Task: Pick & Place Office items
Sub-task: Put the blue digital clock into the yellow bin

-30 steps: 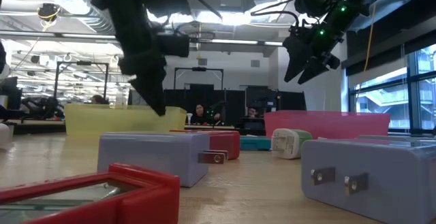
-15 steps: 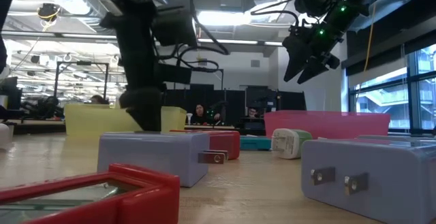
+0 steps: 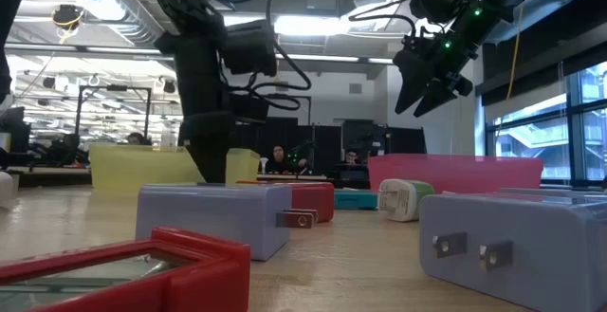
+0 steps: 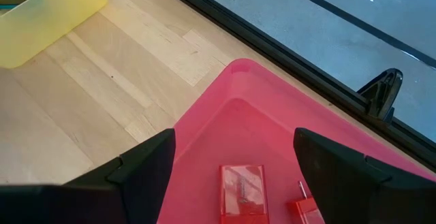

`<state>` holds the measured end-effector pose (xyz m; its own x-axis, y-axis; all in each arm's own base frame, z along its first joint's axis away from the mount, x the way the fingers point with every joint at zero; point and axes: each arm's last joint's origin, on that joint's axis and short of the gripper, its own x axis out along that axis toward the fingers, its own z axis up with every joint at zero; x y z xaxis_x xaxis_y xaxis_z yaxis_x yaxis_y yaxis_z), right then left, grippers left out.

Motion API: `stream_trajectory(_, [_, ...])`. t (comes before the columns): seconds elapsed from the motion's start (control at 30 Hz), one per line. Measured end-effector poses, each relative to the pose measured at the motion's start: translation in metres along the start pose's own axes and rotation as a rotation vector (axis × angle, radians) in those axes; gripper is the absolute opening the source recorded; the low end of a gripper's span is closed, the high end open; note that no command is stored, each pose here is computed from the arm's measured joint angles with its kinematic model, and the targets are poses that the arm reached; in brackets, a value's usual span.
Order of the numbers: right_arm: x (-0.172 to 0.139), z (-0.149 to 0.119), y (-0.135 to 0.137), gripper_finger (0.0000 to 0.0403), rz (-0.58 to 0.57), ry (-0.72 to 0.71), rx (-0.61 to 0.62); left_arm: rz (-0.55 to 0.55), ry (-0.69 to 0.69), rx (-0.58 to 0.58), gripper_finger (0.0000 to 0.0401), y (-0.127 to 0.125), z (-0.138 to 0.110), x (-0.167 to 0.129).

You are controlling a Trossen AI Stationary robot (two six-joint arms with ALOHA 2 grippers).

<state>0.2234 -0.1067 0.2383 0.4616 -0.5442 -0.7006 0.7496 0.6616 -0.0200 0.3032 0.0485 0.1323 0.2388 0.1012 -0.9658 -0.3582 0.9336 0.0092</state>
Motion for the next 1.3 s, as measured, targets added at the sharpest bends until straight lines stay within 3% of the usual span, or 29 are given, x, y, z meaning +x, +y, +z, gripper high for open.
stream_trajectory(0.4, [0.000,0.000,0.000,0.0301,0.000,0.000,0.000,0.016,-0.020,-0.033,0.0156,0.001,0.002,-0.001])
stream_trajectory(0.57, [0.000,0.000,0.000,0.0301,0.000,0.000,0.000,-0.006,-0.069,-0.101,0.0153,0.000,0.004,-0.010])
stream_trajectory(0.83, [0.000,0.000,0.000,0.0301,0.000,-0.001,0.000,-0.042,-0.335,-0.155,0.0159,-0.004,0.017,-0.054])
stream_trajectory(1.03, [0.000,0.000,0.000,0.0301,0.000,-0.002,0.000,0.131,-0.483,-0.219,0.0161,0.013,0.015,-0.091])
stream_trajectory(1.3, [0.000,0.001,0.000,0.0301,0.002,-0.007,0.002,0.385,-0.402,-0.374,0.0163,0.056,-0.006,-0.112])
